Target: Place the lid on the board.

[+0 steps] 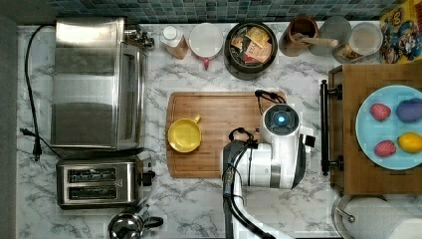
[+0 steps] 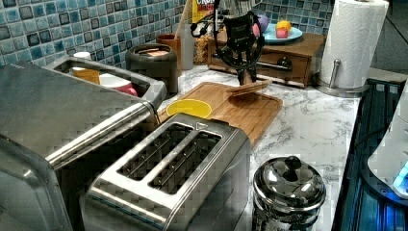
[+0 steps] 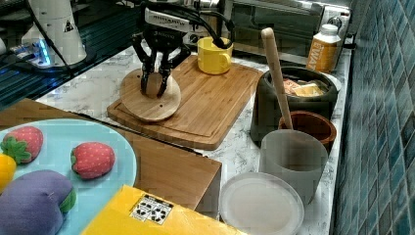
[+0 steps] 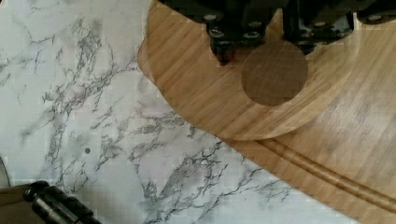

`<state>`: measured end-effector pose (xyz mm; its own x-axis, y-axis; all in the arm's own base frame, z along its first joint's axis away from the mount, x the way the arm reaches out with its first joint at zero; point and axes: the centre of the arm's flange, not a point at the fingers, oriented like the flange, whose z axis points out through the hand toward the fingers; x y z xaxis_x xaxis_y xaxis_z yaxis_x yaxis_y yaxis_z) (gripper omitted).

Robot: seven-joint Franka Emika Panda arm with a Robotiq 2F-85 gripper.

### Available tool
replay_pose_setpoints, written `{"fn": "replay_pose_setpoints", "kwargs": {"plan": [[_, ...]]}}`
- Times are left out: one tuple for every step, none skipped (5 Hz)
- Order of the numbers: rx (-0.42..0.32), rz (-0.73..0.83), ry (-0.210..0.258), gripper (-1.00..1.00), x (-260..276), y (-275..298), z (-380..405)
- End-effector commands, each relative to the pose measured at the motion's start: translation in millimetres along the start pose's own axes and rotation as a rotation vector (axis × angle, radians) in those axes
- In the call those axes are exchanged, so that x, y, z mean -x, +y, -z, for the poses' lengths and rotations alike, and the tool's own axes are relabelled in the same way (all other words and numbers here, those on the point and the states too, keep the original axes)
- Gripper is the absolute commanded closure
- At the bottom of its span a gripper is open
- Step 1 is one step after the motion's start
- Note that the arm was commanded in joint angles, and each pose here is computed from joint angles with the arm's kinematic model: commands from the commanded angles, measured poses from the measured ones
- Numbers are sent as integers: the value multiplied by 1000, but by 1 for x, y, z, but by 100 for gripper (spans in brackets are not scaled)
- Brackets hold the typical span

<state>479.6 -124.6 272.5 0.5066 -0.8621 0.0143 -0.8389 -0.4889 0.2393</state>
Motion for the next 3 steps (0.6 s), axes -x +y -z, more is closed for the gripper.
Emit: {"fn": "replay_pose_setpoints", "kwargs": {"plan": [[-205, -8, 116, -47, 16, -25, 61], [-154, 26, 94, -100, 16, -34, 53], [-141, 32, 77, -100, 14, -35, 49]]}}
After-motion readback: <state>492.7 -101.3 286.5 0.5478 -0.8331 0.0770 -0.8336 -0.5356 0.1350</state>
